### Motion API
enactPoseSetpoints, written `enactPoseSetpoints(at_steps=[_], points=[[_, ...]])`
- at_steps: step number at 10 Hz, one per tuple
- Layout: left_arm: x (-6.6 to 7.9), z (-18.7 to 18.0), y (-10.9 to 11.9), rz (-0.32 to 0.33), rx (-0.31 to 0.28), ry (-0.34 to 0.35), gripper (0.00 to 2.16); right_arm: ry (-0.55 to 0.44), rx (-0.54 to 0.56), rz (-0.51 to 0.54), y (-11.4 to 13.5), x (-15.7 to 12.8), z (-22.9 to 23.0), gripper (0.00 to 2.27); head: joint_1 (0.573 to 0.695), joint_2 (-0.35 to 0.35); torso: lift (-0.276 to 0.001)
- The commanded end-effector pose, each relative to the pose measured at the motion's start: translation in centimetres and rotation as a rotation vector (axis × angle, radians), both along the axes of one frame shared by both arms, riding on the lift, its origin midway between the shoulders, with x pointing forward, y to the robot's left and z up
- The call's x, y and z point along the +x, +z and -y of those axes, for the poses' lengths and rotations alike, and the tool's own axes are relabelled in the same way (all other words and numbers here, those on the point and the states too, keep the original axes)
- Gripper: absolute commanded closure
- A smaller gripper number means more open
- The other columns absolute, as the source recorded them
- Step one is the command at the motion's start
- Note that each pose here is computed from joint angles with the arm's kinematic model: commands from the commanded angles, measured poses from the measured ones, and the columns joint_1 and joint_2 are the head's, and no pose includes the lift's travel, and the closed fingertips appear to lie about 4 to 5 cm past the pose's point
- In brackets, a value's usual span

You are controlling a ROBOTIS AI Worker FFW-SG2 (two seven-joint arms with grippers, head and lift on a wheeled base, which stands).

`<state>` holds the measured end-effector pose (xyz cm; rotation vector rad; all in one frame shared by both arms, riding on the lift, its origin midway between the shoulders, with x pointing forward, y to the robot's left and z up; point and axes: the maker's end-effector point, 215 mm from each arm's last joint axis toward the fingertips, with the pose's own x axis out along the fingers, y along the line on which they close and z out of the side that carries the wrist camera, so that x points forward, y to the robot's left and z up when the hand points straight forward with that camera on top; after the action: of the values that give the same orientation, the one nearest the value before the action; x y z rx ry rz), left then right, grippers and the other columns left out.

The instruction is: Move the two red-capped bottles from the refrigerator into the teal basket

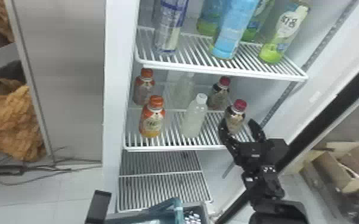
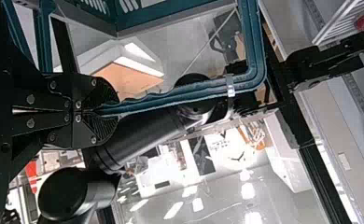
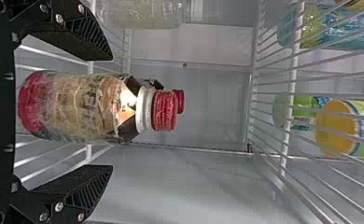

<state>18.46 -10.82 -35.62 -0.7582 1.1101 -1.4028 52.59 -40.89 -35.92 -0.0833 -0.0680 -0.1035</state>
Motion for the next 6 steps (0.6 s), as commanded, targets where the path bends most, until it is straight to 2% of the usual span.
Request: enactPoseSetpoints(at_steps=[1,5,6], points=[[0.1,0.0,0.1,0.002,0.0,0.0,1.13,0.012,-0.005,-0.023,-0.3,1.0,-0.5,0.19,0.695,-0.35,-0.228],[-0.1,0.1,0.2,0.0,-0.004,-0.003,1.13,0.005,-0.003,-0.052,-0.4,2.8,-0.2,0.21,0.695,-0.35,-0.228],[-0.1,0.1,0.2,0.0,-0.004,-0.003,1.13,0.003,0.013,-0.076,-1.0,3.0,-0.1,0.31,0.695,-0.35,-0.228]])
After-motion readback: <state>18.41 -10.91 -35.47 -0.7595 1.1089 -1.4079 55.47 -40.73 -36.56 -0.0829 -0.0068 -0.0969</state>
